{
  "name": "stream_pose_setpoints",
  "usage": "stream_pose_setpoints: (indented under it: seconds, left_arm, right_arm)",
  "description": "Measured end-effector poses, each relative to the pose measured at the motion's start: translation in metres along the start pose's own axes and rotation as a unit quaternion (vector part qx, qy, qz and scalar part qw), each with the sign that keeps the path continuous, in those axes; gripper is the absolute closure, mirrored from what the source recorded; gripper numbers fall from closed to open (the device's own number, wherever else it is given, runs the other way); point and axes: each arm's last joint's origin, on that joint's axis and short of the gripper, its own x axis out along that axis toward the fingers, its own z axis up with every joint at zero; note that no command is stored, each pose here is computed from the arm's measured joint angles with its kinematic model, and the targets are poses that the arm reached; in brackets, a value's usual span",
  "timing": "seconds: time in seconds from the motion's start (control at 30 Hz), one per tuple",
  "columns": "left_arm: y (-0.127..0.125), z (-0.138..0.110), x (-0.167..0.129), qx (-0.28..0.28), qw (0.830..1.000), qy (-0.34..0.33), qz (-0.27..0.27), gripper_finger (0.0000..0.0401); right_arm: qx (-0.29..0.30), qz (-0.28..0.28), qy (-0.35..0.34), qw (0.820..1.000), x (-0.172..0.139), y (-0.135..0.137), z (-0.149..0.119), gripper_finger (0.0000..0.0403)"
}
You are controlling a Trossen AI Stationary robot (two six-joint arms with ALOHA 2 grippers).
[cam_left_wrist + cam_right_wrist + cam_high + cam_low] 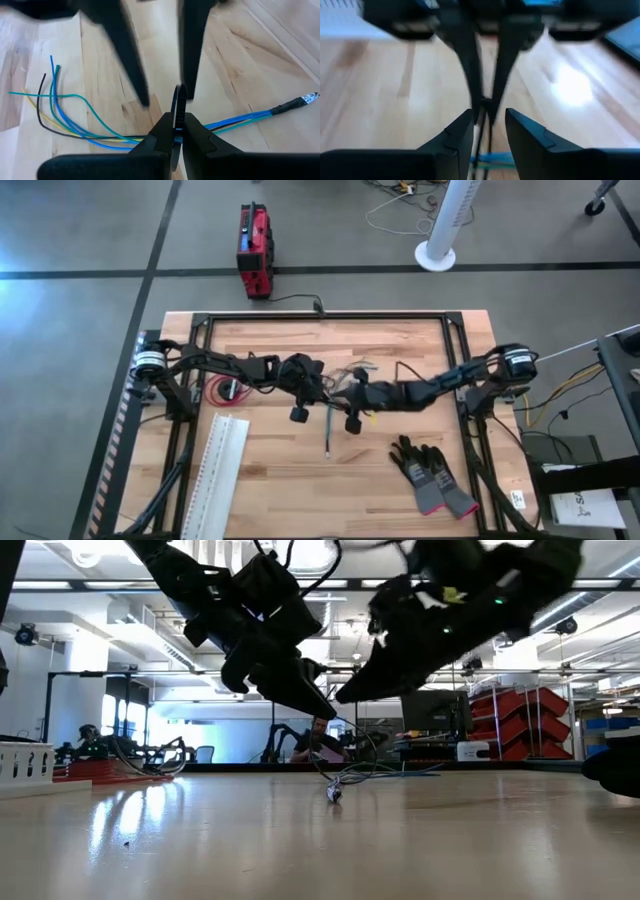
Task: Ziptie cables
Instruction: Wrap the cable wires with black zip tie
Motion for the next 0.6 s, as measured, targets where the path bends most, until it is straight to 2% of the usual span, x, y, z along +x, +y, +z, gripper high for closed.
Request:
stream_pose_setpoints:
  seconds: [0.13, 0.3, 0.6]
  left_arm:
    - [0.000, 0.000, 0.000, -0.003, 1.000, -0.002, 0.001, 0.0398]
    - [0.001, 0.002, 0.000, -0.010, 1.000, -0.011, 0.004, 0.0398]
    - [0.001, 0.001, 0.000, -0.012, 1.000, -0.005, 0.002, 0.0398]
  right_arm:
    - [-0.003, -0.012, -0.071, 0.997, -0.005, 0.011, -0.001, 0.0310]
    - [-0.016, -0.048, -0.066, 0.997, 0.006, 0.016, -0.009, 0.0318]
    - [0.008, -0.064, -0.092, 0.994, 0.019, 0.020, -0.017, 0.0323]
